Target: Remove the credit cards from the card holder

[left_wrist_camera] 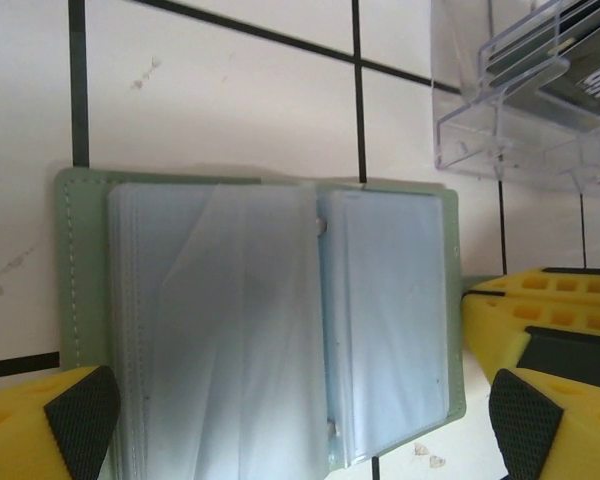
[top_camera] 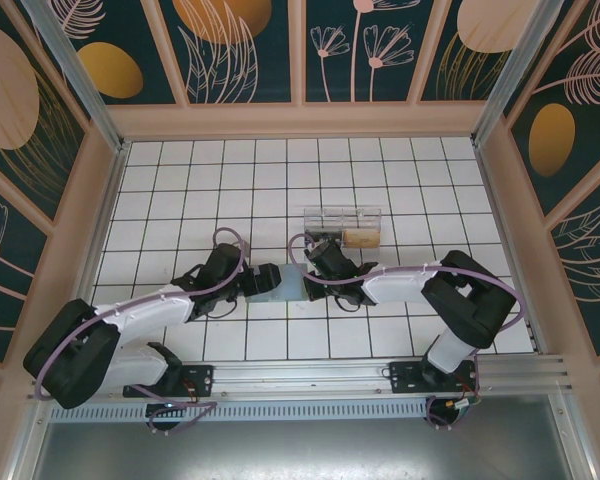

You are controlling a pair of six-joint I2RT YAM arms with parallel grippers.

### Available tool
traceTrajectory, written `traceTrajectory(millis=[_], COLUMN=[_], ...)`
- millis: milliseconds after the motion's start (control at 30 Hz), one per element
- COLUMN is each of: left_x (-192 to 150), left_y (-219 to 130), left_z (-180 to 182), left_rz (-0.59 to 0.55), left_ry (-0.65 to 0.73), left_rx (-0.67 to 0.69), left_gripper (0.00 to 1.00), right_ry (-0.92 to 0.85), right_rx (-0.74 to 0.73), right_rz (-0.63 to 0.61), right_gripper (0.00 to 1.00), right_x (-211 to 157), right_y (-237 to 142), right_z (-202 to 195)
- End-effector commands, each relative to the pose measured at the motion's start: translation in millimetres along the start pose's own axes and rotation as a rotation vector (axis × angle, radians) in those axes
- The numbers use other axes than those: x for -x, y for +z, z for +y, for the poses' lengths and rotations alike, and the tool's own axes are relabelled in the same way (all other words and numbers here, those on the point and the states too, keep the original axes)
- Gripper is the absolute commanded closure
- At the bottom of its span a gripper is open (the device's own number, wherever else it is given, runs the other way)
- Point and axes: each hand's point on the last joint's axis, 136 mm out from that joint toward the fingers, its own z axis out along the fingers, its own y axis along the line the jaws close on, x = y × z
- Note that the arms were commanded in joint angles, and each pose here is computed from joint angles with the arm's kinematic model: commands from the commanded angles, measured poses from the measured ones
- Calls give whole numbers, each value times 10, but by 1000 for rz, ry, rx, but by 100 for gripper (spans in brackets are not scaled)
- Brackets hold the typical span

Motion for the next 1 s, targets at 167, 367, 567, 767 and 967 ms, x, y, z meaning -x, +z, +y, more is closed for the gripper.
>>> traceTrajectory(millis=[167, 367, 567, 767, 967], left_x=[-65, -112, -67, -80, -93], left_y=[87, 94, 14, 52, 69], left_z=[-12, -109, -417, -445, -405], left_rz=[39, 58, 53, 70, 71], left_ry=[-9, -7, 10, 14, 3], left_rx=[-25, -91, -244, -258, -243], left_gripper=[4, 4, 2, 2, 2], right_ry=[0, 0, 2, 2, 4], right_rx=[-13, -12, -13, -18, -21], right_rz=[69, 70, 77, 80, 77], right_gripper=[90, 90, 90, 90, 90], right_x=[-181, -185, -208, -224, -220], right_y=[32, 45, 66, 71, 54], right_z=[-4, -3, -10, -23, -30])
